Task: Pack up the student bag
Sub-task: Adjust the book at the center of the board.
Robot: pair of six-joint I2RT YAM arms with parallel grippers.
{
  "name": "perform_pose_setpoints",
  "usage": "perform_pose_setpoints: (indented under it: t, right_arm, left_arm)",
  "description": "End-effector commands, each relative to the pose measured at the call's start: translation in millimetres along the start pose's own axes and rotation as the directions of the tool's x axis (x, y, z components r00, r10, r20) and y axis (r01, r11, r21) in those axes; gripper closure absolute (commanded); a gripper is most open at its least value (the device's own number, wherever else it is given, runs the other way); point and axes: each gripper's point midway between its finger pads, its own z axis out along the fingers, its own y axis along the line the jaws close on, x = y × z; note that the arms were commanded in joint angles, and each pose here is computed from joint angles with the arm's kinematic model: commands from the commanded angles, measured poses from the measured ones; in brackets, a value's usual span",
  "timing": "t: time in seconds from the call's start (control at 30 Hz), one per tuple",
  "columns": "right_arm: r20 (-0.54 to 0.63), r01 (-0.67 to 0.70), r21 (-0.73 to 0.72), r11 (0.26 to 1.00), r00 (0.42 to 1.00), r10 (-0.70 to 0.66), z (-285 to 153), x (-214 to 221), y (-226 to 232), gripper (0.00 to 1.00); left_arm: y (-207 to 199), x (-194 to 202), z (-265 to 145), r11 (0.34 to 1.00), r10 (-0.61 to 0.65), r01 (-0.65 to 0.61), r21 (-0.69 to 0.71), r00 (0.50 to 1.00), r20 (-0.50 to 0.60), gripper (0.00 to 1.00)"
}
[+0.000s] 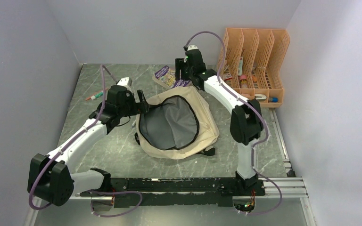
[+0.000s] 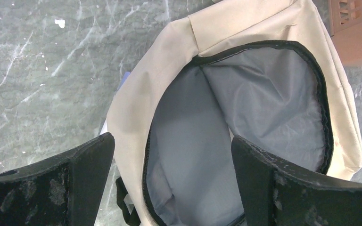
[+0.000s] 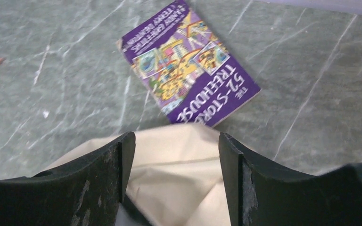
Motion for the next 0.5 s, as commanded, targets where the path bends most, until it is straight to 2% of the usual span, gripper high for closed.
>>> perform_pose_setpoints:
  t: [0.0, 0.2, 0.47]
  right_arm:
    - [-0.022, -0.037, -0.011, 0.999, 0.999, 0.037, 37.7, -3.3, -28.8, 0.31]
    - [-0.087, -0.062, -0.083, 0.995, 0.995, 0.055, 91.0, 17.1, -56.2, 0.30]
    - [-0.138, -0.107, -0.177, 0.978, 0.987, 0.083, 133.2, 42.1, -73.2, 0.29]
  left_arm:
    - [-8.1, -14.4, -5.3, 1.000, 0.013, -0.013, 0.009, 0.998, 0.067, 0.02]
    - [-13.3, -14.2, -6.7, 0.999, 0.033, -0.034, 0.009, 0.997, 0.062, 0.03]
    - [-3.4, -11.9, -4.9, 0.998, 0.012, -0.010, -0.056, 0.999, 0.044, 0.03]
